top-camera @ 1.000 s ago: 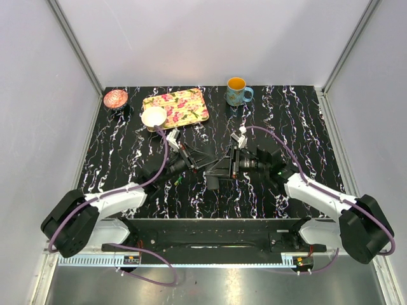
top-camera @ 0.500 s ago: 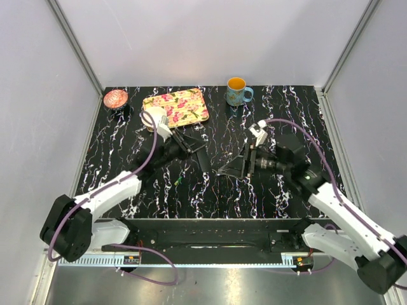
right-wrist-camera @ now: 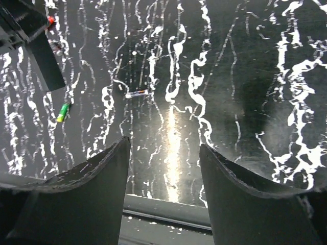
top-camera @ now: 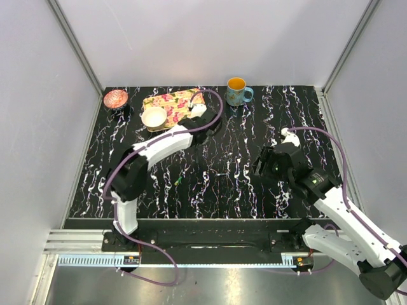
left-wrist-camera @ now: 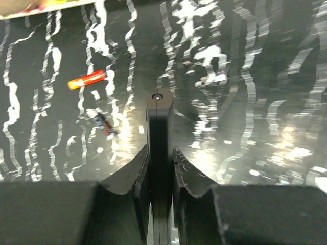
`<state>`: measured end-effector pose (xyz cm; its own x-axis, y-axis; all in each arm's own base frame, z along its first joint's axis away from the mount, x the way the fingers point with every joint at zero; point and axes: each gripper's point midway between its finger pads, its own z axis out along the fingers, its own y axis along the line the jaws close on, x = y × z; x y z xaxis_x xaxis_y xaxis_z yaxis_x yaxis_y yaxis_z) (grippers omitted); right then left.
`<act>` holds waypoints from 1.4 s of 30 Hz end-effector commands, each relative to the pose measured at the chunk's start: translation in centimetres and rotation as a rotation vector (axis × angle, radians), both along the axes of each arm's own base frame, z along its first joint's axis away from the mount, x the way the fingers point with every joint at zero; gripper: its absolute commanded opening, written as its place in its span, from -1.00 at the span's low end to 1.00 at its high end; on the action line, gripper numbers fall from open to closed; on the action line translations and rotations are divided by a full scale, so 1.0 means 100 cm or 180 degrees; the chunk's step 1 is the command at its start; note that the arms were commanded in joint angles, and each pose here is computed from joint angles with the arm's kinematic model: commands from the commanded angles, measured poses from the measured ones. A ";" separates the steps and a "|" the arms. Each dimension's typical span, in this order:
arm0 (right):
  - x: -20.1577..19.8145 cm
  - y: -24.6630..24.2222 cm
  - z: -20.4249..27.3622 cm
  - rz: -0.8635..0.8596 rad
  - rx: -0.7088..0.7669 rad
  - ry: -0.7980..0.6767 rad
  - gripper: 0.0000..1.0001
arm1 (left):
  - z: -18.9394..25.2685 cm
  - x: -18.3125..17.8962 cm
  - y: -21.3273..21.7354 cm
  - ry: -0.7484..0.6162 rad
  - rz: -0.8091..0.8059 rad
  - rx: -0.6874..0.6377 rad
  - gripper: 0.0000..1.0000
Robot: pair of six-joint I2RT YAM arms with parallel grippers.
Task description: Load the batteries into the remote control
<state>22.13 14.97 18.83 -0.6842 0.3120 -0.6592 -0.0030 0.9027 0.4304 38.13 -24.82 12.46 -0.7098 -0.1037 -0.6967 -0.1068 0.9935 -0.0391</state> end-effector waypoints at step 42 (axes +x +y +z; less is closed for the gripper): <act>0.013 0.003 0.001 0.0093 -0.0041 -0.0267 0.28 | 0.041 -0.069 0.062 -0.0490 -0.0412 -0.0346 0.02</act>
<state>22.21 13.68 17.44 -0.6559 0.2563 -0.7100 -0.0262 0.9323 0.3607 29.88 -18.25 23.10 -0.4892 -0.1708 -0.8553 0.0875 0.9661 -0.2429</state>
